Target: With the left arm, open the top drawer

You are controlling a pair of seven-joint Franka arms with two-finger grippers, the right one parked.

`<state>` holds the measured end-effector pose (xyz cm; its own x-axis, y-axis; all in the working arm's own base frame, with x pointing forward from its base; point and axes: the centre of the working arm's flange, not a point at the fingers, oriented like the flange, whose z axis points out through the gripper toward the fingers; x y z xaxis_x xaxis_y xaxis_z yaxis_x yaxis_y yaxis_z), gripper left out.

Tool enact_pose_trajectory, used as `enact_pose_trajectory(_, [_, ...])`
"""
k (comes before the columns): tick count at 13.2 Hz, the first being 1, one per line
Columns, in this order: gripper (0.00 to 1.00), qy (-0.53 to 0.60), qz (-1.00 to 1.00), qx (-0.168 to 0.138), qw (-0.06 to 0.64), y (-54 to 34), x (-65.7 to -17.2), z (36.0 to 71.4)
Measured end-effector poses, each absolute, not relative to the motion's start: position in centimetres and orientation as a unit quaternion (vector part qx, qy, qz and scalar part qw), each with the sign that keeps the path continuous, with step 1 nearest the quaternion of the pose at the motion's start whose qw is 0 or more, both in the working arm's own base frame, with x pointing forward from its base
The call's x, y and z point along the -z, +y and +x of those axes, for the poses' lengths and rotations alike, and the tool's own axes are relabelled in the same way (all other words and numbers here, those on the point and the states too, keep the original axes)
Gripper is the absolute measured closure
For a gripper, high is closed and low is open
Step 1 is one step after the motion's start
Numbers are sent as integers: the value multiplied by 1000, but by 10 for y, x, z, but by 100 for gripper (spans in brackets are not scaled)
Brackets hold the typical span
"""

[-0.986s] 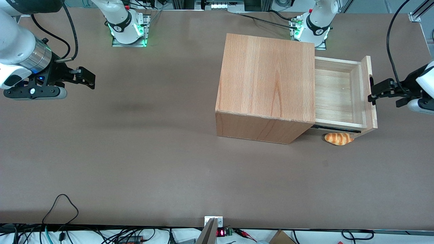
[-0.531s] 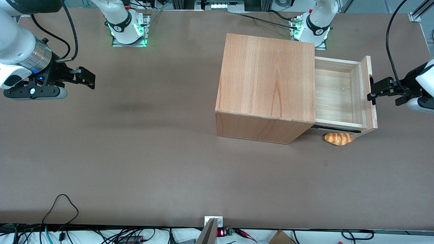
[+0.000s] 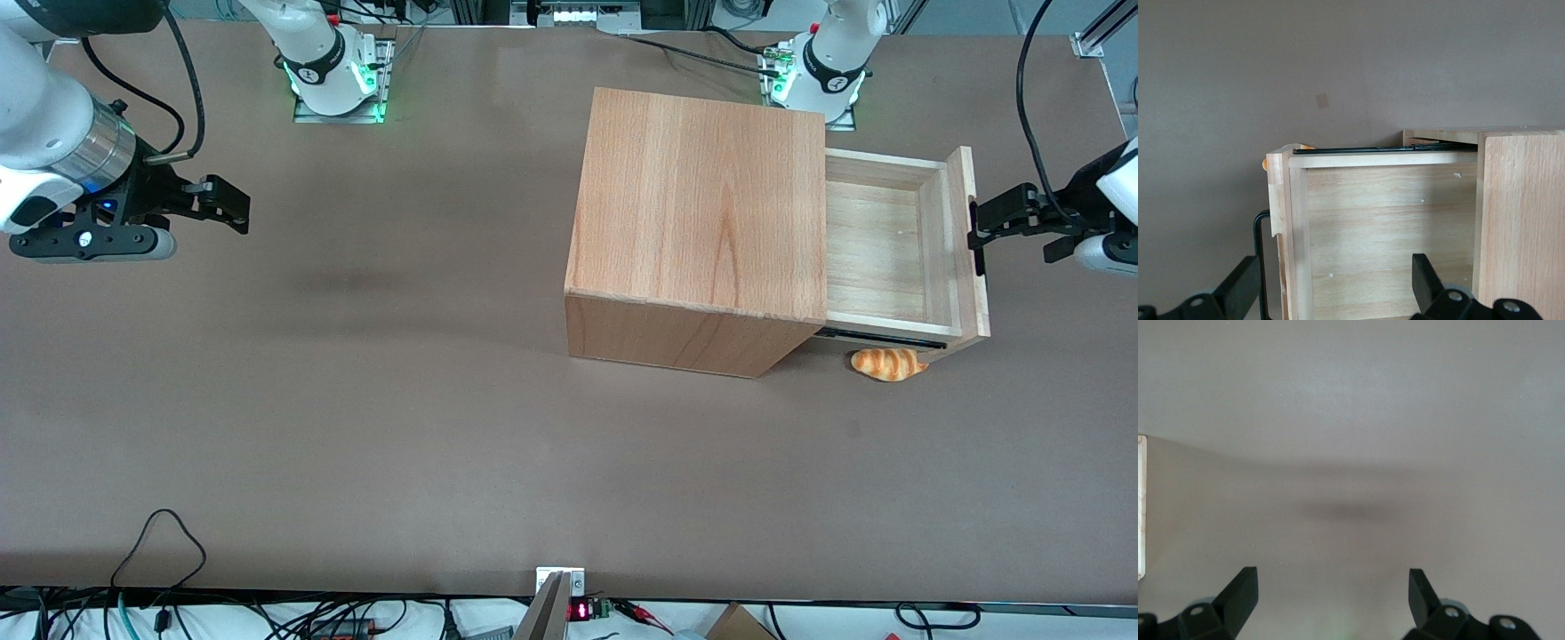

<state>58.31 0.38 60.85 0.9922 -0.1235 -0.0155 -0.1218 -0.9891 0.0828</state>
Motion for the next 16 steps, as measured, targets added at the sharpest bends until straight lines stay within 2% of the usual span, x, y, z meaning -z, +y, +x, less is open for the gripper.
enact_pose_trajectory(6, [0, -55, 998, 12, 27, 5, -614, 579])
enact_pose_trajectory(11, [0, -43, 999, -1, 25, 17, -641, 574])
enact_pose_trajectory(16, [0, -34, 999, -3, 25, 27, -645, 572])
